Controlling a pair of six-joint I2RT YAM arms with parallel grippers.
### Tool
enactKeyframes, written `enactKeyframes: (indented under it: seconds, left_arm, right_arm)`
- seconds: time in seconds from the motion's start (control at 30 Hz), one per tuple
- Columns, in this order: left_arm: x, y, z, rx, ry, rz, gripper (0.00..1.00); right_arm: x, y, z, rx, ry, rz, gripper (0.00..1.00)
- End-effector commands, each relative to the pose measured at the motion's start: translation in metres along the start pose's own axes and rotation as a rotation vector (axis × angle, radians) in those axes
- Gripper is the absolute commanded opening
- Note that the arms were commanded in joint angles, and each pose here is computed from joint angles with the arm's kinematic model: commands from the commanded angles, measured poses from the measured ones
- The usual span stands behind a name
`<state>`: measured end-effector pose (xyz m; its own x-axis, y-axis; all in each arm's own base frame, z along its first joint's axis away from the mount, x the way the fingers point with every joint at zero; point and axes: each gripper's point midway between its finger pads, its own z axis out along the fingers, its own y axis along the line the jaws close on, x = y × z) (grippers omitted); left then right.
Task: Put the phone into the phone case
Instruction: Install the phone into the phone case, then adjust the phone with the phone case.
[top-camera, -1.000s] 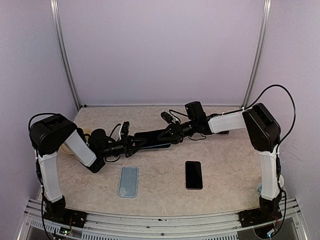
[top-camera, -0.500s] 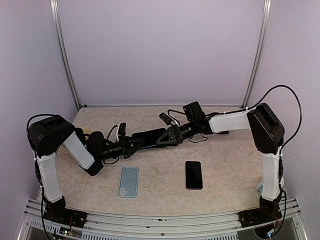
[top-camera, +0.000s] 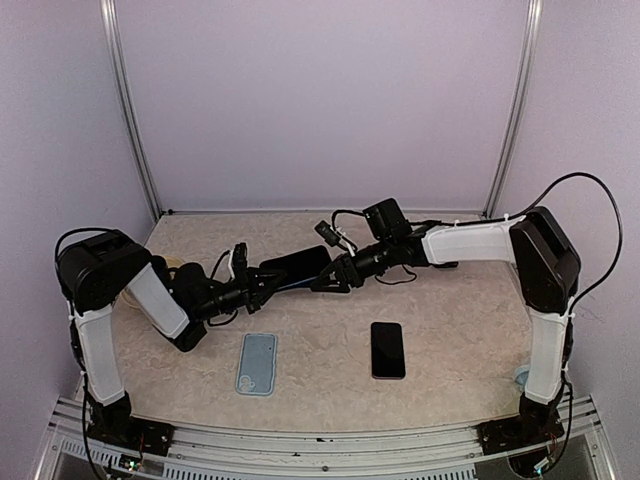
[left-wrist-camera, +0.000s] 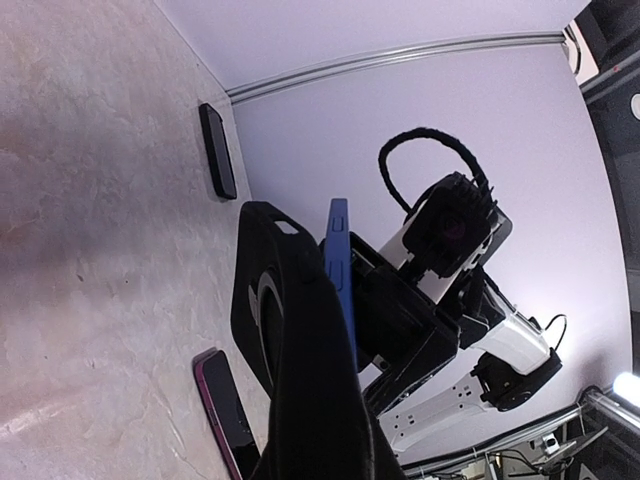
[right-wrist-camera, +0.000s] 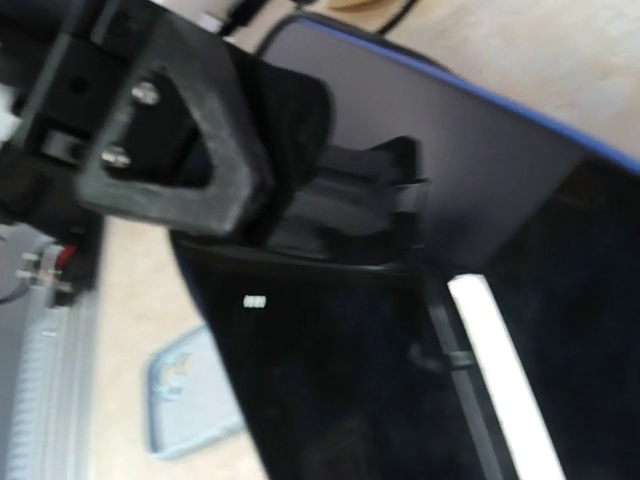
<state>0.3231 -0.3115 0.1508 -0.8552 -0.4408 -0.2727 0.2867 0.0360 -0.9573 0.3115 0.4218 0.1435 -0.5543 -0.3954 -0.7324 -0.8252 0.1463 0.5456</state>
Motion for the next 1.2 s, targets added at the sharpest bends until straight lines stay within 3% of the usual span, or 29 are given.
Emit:
enactKeyframes:
  seconds: [0.0, 0.47, 0.93, 1.17]
  left_arm:
    - [-0.019, -0.043, 0.008, 0.153, -0.08, 0.053, 0.0]
    - [-0.025, -0.035, 0.009, 0.048, -0.107, 0.054, 0.0]
    - [-0.025, -0.023, 0.008, 0.014, -0.11, 0.021, 0.0]
    - [-0.027, -0.024, 0.007, 0.017, -0.118, 0.02, 0.0]
  right_arm:
    - [0.008, 0.004, 0.02, 0.091, 0.049, -0.134, 0.6]
    - [0.009, 0.016, 0.02, 0.369, 0.024, -0.587, 0.6]
    - [-0.004, 0.036, 0.032, 0.607, -0.03, -0.904, 0.6]
    - [-0.001, 0.044, 0.032, 0.613, -0.058, -0.964, 0.6]
